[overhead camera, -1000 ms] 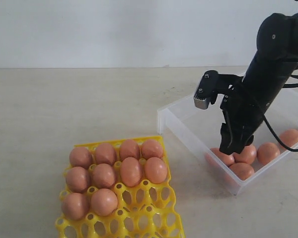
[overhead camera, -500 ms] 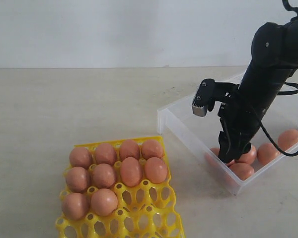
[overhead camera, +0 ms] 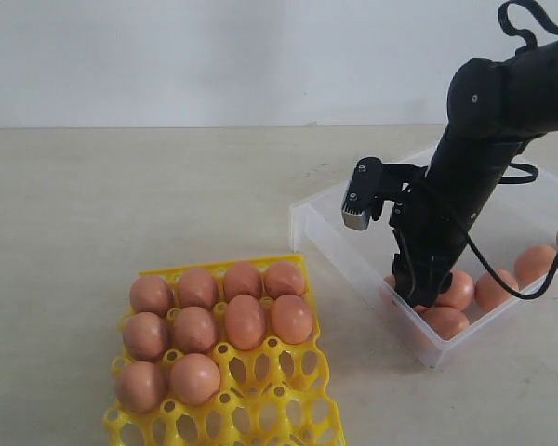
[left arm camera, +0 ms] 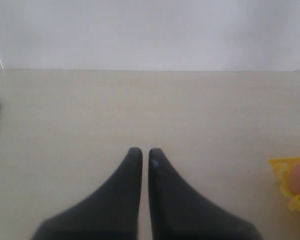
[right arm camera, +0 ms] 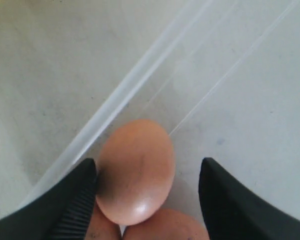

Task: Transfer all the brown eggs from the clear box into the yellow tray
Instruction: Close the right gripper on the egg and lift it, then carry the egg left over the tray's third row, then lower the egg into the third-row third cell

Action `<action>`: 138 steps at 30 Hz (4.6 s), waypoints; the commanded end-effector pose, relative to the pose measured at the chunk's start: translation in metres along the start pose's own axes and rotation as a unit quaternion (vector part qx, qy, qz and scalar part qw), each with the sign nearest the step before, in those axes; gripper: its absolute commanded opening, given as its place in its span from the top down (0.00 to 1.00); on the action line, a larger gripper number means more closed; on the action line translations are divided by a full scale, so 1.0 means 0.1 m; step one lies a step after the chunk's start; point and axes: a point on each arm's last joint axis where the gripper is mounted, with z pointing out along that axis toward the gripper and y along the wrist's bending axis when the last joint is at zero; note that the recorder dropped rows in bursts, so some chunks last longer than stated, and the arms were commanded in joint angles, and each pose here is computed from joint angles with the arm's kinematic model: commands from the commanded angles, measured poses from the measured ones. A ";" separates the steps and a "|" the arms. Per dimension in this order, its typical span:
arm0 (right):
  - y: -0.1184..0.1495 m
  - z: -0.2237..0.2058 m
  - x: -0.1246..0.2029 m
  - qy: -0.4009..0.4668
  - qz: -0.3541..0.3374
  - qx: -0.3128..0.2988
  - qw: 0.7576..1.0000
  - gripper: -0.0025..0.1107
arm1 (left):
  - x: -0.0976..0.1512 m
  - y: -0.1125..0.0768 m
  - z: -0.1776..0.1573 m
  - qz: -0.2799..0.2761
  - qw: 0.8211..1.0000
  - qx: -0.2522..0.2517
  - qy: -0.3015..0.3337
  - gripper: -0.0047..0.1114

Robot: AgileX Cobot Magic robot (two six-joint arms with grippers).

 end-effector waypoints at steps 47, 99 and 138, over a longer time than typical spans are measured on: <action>0.25 -1.00 0.36 -0.511 0.436 0.311 0.672 0.98 | -0.01 0.00 0.00 0.001 1.000 -0.001 -0.006 0.92; 1.84 0.56 -0.25 -0.446 0.266 0.000 0.854 0.95 | -0.01 0.00 0.00 0.001 1.000 -0.001 -0.006 0.92; 1.81 0.05 -0.25 -0.478 0.255 0.038 0.839 0.55 | -0.01 0.00 0.00 0.001 1.000 -0.001 -0.006 0.92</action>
